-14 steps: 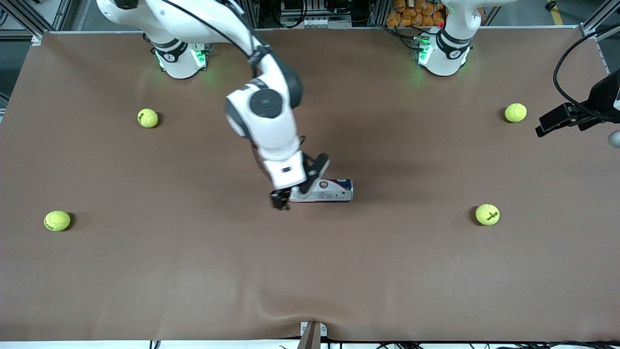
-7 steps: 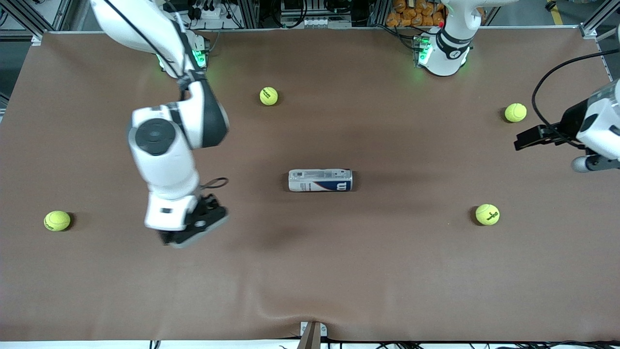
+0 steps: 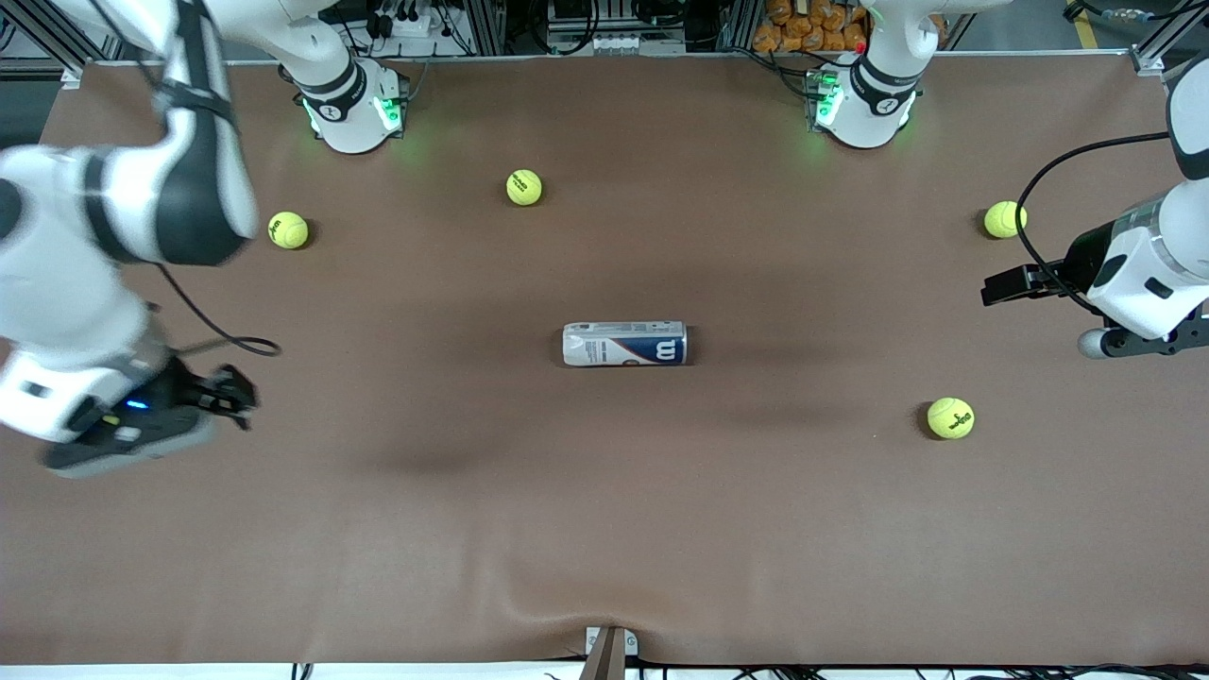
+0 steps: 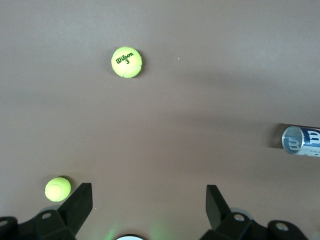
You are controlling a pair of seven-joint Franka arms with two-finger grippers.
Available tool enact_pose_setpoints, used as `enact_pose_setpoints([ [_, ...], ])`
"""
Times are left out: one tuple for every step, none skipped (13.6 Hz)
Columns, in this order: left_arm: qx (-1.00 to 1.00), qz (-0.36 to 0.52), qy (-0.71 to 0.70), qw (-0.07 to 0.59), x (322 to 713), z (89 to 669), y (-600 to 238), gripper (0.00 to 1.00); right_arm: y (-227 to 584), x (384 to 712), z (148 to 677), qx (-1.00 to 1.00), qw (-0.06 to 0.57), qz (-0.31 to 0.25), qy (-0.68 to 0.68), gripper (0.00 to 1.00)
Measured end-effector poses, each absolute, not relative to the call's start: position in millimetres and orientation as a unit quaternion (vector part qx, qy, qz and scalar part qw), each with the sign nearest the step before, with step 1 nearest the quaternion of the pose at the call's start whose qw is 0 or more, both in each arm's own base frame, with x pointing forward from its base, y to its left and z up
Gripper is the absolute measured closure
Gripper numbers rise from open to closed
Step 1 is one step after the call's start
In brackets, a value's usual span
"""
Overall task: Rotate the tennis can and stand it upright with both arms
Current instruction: 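Release the can on its side and withdraw the right gripper, then reach the left gripper toward the can's bottom end and grasp it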
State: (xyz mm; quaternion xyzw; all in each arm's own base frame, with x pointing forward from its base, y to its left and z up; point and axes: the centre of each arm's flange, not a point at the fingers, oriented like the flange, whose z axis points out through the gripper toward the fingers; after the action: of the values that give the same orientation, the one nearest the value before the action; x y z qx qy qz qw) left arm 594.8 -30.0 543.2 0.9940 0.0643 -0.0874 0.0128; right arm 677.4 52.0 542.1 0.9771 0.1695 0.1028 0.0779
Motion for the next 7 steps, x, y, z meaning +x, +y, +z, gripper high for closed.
enact_pose_setpoints([
  [0.994,-0.088,0.066,0.013,595.4,542.0,-27.6,0.00,32.2,668.1,556.4,0.981,0.070,0.094,0.152,0.00],
  [0.994,-0.089,0.069,0.013,595.8,541.1,-25.0,0.00,13.6,657.1,569.3,0.986,0.061,0.083,0.129,0.00],
  [0.993,-0.089,0.070,0.013,596.2,540.5,-22.7,0.00,-4.7,644.9,582.4,0.991,0.049,0.074,0.103,0.00],
  [0.993,-0.090,0.072,0.013,596.6,539.7,-21.5,0.00,-17.8,632.9,594.8,0.994,0.035,0.067,0.081,0.00],
  [0.993,-0.091,0.072,0.014,596.9,538.7,-21.6,0.00,-26.1,621.4,606.5,0.996,0.022,0.061,0.063,0.00],
  [0.993,-0.093,0.072,0.022,597.3,537.6,-23.5,0.00,-31.8,609.5,617.7,0.997,0.011,0.054,0.047,0.00],
  [0.992,-0.097,0.073,0.042,598.0,535.9,-28.0,0.00,-37.2,598.3,627.5,0.998,0.003,0.046,0.034,0.00],
])
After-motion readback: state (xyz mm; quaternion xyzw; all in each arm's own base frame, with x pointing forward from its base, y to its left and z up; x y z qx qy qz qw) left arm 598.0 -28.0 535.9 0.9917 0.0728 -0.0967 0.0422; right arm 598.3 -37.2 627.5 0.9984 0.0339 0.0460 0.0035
